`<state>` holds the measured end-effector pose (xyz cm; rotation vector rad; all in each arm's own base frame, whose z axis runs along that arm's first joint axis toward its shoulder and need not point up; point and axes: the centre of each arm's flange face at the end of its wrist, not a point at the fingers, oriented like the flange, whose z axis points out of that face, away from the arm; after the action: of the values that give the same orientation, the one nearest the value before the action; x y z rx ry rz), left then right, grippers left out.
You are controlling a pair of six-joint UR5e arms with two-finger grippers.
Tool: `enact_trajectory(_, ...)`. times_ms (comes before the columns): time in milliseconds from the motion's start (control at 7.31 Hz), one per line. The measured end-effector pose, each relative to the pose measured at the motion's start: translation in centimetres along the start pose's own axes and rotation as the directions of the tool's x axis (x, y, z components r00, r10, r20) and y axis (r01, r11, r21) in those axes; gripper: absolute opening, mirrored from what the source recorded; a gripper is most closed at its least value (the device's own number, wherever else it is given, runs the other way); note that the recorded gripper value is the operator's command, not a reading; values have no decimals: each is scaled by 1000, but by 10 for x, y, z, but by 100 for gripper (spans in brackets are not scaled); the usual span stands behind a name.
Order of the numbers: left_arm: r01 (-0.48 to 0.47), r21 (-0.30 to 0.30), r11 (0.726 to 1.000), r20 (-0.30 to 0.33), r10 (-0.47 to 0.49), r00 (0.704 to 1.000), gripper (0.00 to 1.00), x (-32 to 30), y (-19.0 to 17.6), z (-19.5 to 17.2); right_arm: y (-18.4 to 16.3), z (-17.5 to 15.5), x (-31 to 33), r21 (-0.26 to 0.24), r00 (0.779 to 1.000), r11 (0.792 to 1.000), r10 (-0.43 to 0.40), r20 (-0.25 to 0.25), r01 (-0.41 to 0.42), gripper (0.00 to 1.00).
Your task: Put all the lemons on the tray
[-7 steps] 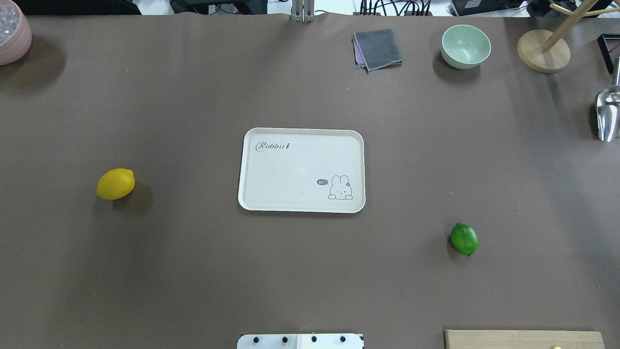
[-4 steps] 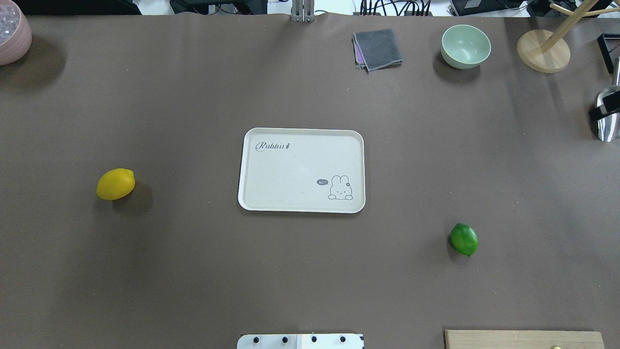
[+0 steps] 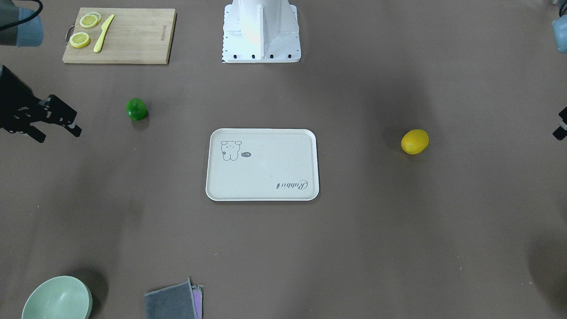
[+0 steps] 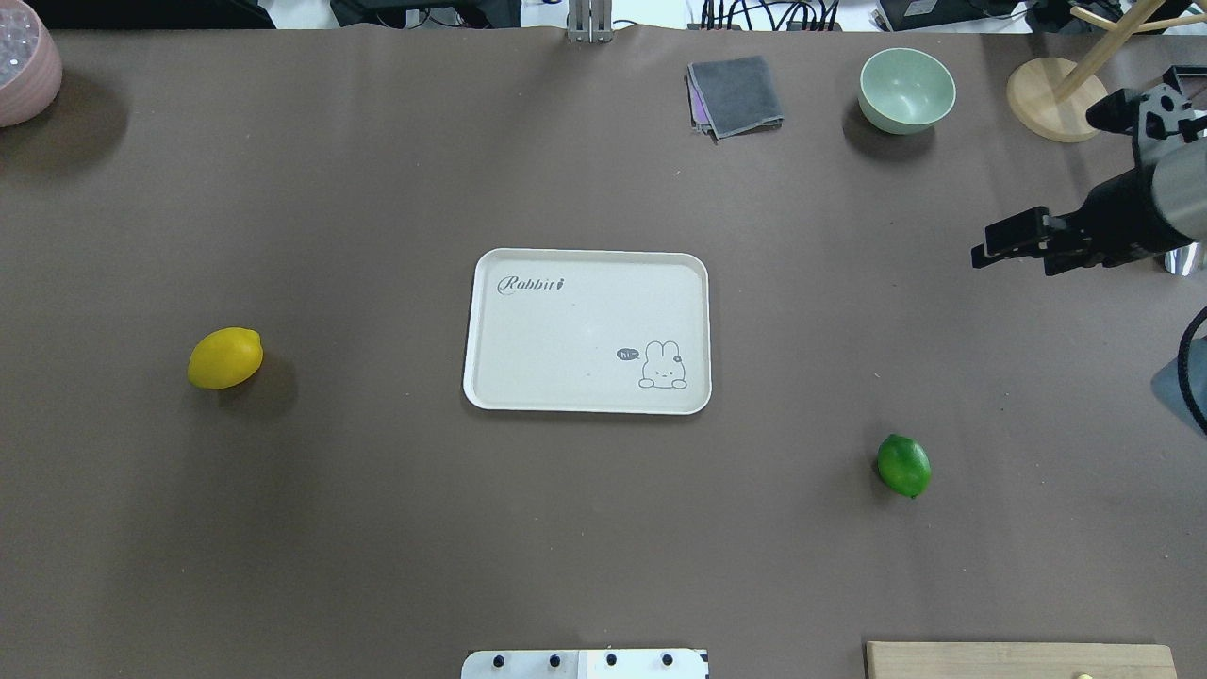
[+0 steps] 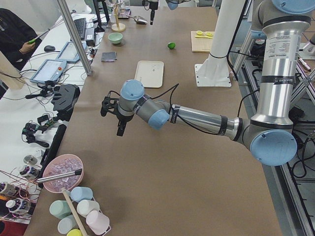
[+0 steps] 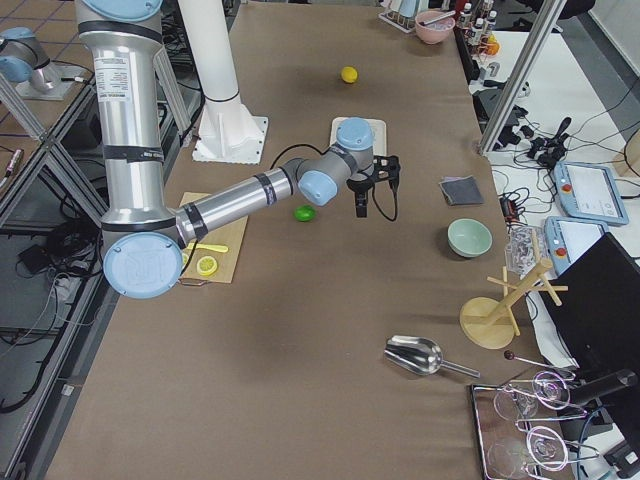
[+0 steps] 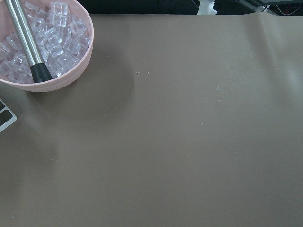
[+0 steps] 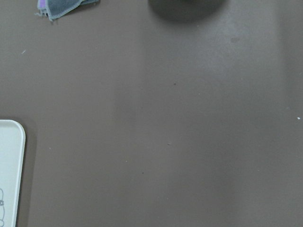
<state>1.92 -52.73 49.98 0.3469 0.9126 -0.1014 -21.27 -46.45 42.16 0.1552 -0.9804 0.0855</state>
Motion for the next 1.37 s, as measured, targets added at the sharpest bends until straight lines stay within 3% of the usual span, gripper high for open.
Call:
enact_trajectory(274,-7,2,1000,-18,7,1000,98,13,-1,6,41,43,-26,-34,1000,999,-9,1,9,100)
enact_trajectory(684,-25,13,1000,-31,26,999,98,19,-1,7,102,95,-59,-70,999,997,-20,-37,18,100)
enact_trajectory(1368,-42,30,999,-47,43,998,98,19,4,3,160,105,-51,-147,995,987,-71,-72,60,99)
